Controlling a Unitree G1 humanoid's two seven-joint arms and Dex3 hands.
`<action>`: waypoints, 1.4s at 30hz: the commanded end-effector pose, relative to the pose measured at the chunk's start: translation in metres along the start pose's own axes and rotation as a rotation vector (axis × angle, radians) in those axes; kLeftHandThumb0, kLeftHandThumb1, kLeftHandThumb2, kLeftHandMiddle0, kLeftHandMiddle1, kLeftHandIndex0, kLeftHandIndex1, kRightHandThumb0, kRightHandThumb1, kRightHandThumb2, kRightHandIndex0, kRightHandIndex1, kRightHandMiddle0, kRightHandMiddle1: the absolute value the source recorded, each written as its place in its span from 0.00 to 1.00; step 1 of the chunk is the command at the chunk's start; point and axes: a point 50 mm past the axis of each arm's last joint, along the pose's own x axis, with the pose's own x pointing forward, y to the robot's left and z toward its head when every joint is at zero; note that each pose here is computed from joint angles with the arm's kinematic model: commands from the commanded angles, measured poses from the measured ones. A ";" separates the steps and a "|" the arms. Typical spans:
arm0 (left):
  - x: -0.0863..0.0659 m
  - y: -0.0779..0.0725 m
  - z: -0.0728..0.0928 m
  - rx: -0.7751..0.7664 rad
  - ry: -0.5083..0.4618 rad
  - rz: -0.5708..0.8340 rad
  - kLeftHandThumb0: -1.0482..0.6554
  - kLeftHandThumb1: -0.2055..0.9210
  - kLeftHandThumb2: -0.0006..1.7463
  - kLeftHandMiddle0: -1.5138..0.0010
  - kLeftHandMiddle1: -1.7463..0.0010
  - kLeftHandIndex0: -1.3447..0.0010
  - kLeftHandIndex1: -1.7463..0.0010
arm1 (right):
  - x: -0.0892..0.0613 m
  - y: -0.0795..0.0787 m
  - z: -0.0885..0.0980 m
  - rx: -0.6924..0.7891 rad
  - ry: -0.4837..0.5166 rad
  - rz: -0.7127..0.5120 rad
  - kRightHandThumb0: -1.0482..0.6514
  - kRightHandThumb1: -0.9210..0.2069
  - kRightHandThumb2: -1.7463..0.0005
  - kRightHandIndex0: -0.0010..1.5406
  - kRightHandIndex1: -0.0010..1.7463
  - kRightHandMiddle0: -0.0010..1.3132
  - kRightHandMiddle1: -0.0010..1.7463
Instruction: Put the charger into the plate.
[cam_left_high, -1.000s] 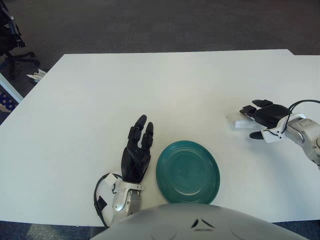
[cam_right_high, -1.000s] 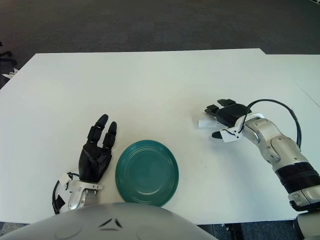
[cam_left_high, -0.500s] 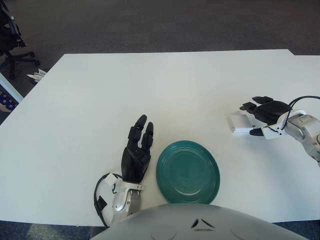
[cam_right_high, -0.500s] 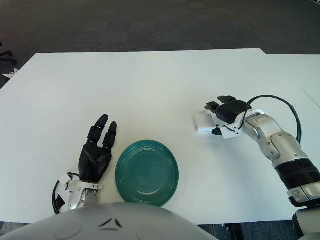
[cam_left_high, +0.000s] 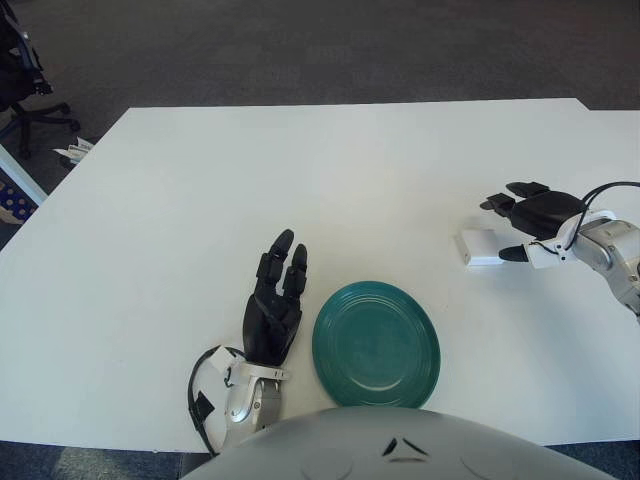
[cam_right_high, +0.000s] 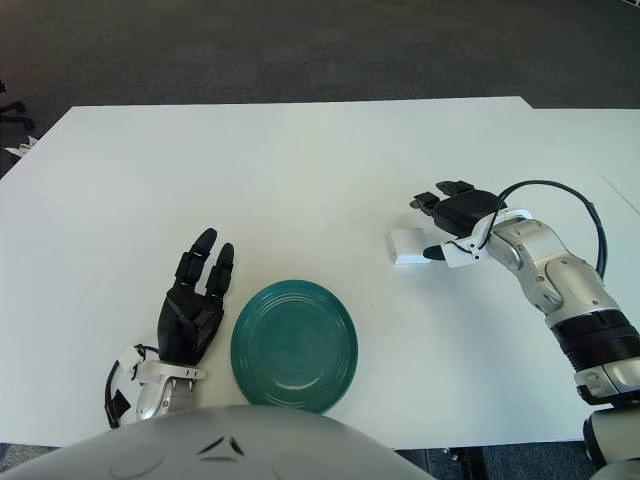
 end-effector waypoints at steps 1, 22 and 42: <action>0.015 -0.005 -0.015 -0.061 0.018 0.019 0.03 1.00 0.65 0.92 1.00 1.00 0.75 | 0.001 -0.009 0.001 0.019 0.006 -0.029 0.00 0.00 0.54 0.16 0.00 0.00 0.29; 0.015 -0.006 -0.014 -0.062 0.024 0.027 0.04 1.00 0.65 0.91 1.00 1.00 0.74 | 0.011 -0.001 0.022 0.054 -0.009 -0.023 0.00 0.00 0.53 0.16 0.00 0.00 0.29; 0.011 -0.003 -0.012 -0.075 0.020 0.027 0.04 1.00 0.65 0.91 1.00 1.00 0.75 | 0.012 0.011 0.028 0.053 0.002 0.006 0.00 0.00 0.49 0.17 0.01 0.00 0.29</action>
